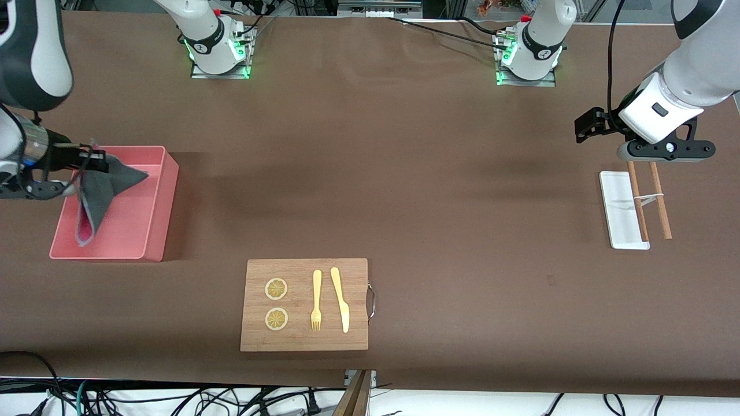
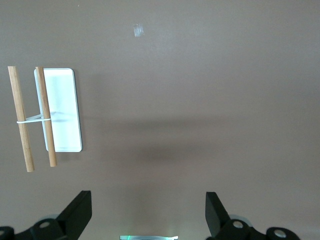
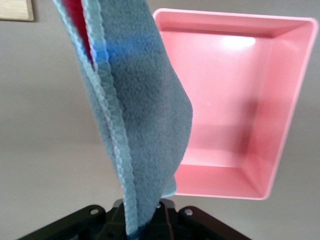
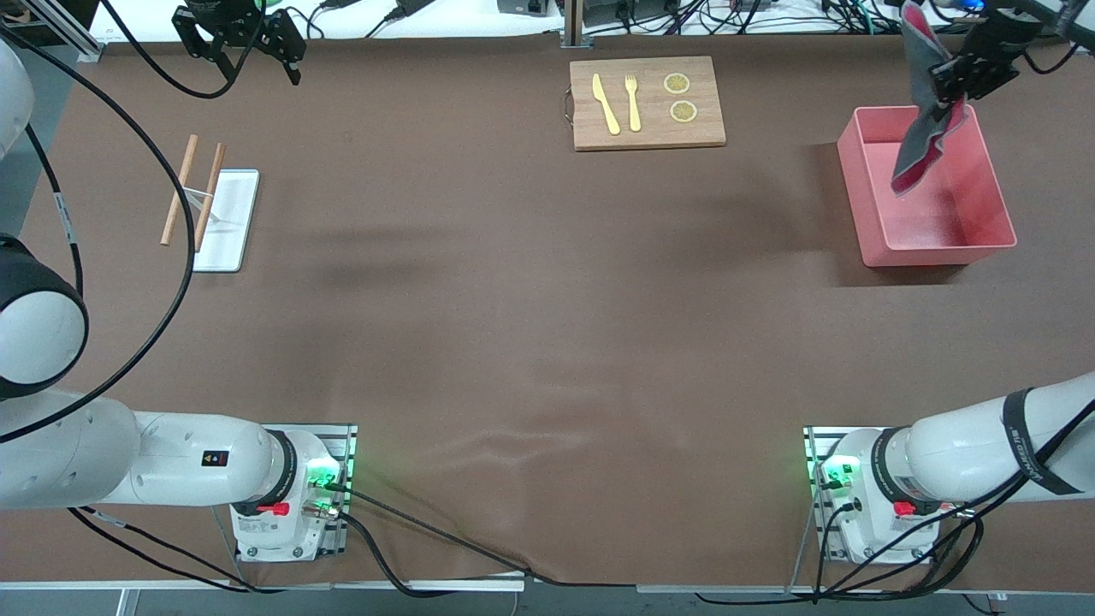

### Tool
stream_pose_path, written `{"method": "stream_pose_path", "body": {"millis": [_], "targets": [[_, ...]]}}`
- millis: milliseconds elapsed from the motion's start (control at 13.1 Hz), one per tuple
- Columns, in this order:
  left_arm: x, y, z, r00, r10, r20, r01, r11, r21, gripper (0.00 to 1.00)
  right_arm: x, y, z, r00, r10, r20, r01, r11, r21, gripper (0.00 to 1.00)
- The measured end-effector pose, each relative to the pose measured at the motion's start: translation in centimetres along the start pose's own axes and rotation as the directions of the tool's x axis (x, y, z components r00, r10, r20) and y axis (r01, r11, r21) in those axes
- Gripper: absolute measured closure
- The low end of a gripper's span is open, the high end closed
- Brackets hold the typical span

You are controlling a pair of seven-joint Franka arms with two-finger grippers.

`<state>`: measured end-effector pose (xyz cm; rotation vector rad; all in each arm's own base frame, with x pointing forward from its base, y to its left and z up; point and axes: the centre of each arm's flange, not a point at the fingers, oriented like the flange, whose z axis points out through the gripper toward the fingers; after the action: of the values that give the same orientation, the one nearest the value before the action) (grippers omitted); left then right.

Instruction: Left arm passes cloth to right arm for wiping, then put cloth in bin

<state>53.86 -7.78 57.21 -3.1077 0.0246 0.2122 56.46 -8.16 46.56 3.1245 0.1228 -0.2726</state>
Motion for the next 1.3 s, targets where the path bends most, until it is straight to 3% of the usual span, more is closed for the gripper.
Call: {"method": "stream_pose_path", "body": {"millis": [77,306,689,1301], "targets": [[0.0,0.2,0.0,1.000,0.004,-0.001,-0.004,1.000,0.005,0.00,-0.3,0.9,0.0,1.000,-0.005,0.001,0.005,1.000,0.001,0.90],[0.0,0.3,-0.8,1.000,0.009,-0.024,-0.009,1.000,0.021,0.00,-0.4,1.9,0.5,1.000,0.000,-0.001,0.000,1.000,0.002,0.57],[0.1,0.2,-1.2,0.999,0.009,-0.037,-0.008,1.000,0.026,0.00,-0.9,0.9,-3.0,0.997,-0.001,-0.079,0.000,1.000,-0.009,0.02],[0.2,0.3,-1.2,0.999,0.010,-0.037,-0.009,1.000,0.026,0.00,-4.4,-6.1,-15.0,0.995,-0.035,-0.098,0.034,0.999,-0.015,0.00]]}}
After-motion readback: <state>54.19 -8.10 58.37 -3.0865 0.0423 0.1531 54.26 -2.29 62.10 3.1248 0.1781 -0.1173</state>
